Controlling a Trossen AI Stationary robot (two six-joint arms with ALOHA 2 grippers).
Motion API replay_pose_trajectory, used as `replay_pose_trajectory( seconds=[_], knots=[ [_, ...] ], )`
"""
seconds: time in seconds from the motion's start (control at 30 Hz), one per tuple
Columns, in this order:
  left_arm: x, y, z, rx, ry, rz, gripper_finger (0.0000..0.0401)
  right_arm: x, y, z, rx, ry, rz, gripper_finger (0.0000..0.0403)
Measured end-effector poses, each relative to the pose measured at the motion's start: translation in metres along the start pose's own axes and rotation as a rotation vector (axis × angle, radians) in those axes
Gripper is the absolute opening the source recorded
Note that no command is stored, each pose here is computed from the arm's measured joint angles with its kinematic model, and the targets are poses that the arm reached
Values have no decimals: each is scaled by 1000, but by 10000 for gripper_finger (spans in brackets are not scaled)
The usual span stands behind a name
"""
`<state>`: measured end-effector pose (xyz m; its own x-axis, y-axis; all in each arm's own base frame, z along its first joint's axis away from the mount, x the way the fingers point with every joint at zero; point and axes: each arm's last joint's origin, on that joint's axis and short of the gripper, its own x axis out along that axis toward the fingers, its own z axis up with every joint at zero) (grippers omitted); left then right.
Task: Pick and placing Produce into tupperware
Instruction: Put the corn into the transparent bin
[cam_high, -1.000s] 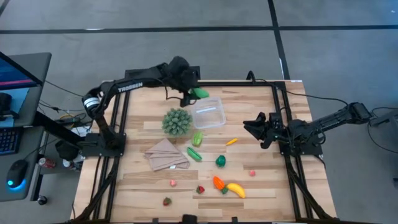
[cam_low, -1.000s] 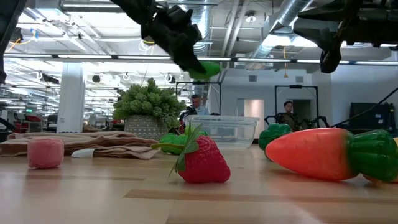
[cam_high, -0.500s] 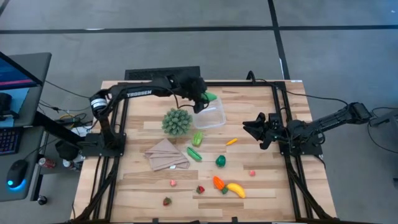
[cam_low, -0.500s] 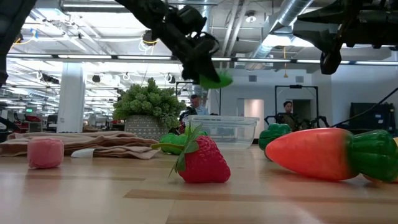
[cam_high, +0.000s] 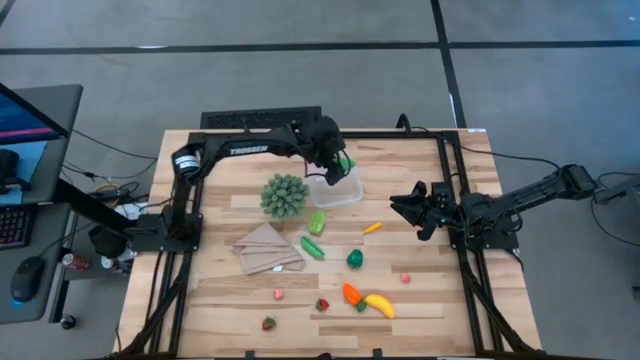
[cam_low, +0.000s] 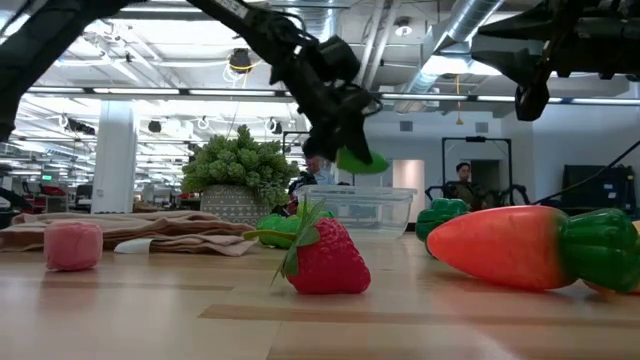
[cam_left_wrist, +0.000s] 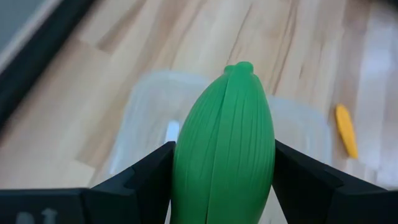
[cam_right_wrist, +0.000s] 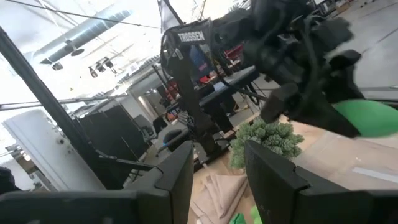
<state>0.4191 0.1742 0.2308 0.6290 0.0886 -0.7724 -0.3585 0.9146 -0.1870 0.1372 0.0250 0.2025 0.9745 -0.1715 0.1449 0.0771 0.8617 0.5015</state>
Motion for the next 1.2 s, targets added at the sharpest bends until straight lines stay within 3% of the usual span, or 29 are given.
replay_pose_trajectory(
  seconds=[0.2,1.0,1.2],
  knots=[
    [24,4,-3,-22,133,11,226,0,1,0,7,9,19,136],
    [25,7,0,73,109,84,228,0,1,0,9,9,20,136],
    [25,6,1,79,104,55,262,0,1,0,9,9,20,136]
  ],
)
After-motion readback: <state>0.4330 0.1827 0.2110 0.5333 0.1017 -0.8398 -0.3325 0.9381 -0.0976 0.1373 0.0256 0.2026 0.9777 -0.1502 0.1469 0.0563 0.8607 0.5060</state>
